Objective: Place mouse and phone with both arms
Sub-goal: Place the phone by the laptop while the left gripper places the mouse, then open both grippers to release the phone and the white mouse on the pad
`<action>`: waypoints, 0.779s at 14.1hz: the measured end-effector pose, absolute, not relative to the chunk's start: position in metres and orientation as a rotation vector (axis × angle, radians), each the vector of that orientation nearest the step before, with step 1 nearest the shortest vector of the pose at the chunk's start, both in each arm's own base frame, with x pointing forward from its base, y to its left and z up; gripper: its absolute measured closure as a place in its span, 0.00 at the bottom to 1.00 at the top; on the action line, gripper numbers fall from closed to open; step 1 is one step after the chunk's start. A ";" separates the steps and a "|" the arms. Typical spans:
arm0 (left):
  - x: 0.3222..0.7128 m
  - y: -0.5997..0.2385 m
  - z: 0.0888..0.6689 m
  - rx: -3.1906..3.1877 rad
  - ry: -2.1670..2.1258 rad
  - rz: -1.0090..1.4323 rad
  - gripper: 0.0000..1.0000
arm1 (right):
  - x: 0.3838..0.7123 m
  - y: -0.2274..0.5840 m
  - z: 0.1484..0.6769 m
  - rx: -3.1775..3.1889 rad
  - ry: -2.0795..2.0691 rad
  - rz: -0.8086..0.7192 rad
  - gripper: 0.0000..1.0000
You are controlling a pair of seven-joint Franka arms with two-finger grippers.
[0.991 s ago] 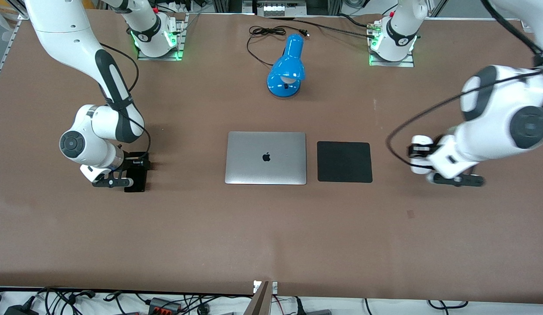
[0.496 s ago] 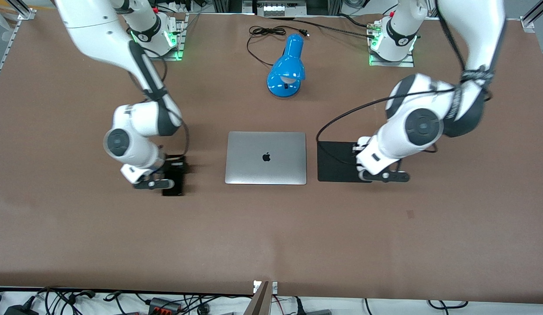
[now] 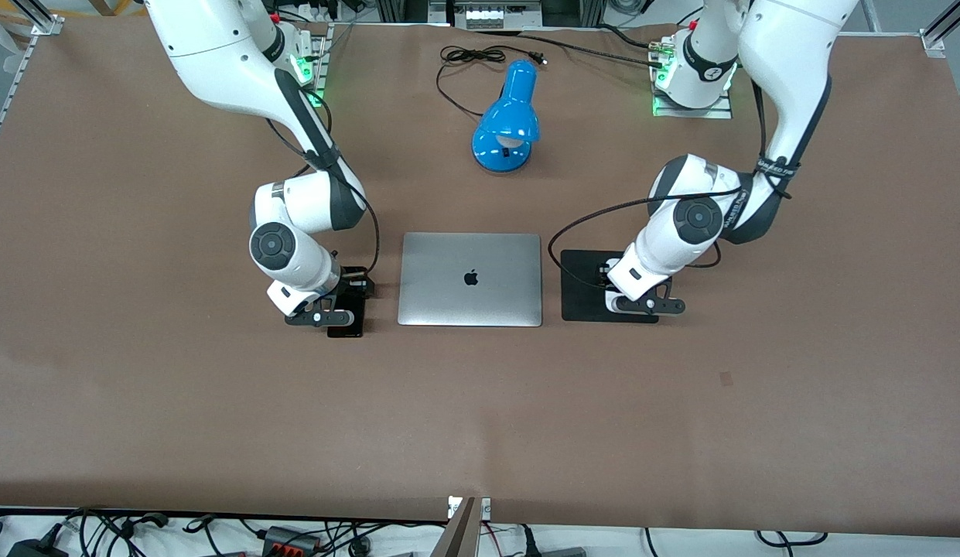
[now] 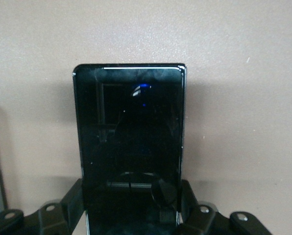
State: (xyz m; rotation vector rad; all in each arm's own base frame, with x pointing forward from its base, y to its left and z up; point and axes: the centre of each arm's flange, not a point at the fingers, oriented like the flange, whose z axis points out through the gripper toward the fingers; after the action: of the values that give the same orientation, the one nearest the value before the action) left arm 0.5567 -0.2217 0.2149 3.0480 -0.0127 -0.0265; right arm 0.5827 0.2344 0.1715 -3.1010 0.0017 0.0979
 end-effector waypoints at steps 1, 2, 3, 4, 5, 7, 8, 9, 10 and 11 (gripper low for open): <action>0.552 -0.221 0.204 3.040 -0.009 -0.009 0.38 | 0.583 0.234 0.171 -3.101 0.005 0.098 0.20; 0.550 -0.219 0.194 3.035 -0.003 0.002 0.38 | 0.583 0.235 0.171 -3.101 0.007 0.097 0.20; 0.549 -0.218 0.187 3.031 0.002 0.005 0.38 | 0.583 0.235 0.171 -3.101 0.008 0.097 0.20; 0.548 -0.217 0.182 3.029 0.006 0.005 0.38 | 0.583 0.235 0.171 -3.101 0.007 0.096 0.20; 0.548 -0.217 0.180 3.028 0.008 0.007 0.38 | 0.582 0.236 0.172 -3.101 0.005 0.094 0.20; 0.549 -0.216 0.181 3.027 0.012 0.014 0.32 | 0.584 0.238 0.172 -3.099 0.004 0.078 0.07; 0.550 -0.216 0.181 3.026 0.015 0.016 0.25 | 0.588 0.240 0.177 -3.094 0.006 0.054 0.00; 0.551 -0.215 0.181 3.025 0.019 0.020 0.14 | 0.596 0.241 0.186 -3.087 0.033 0.015 0.00; 0.553 -0.214 0.185 3.022 0.025 0.036 0.06 | 0.608 0.240 0.200 -3.077 0.087 -0.036 0.00; 0.558 -0.214 0.194 3.016 0.030 0.069 0.00 | 0.622 0.236 0.219 -3.066 0.138 -0.096 0.00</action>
State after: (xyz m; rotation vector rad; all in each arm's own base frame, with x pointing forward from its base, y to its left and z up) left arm 0.5584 -0.2140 0.1936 3.0156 0.0299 0.0694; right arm 0.6216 0.2357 0.2192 -3.0660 0.1376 -0.0963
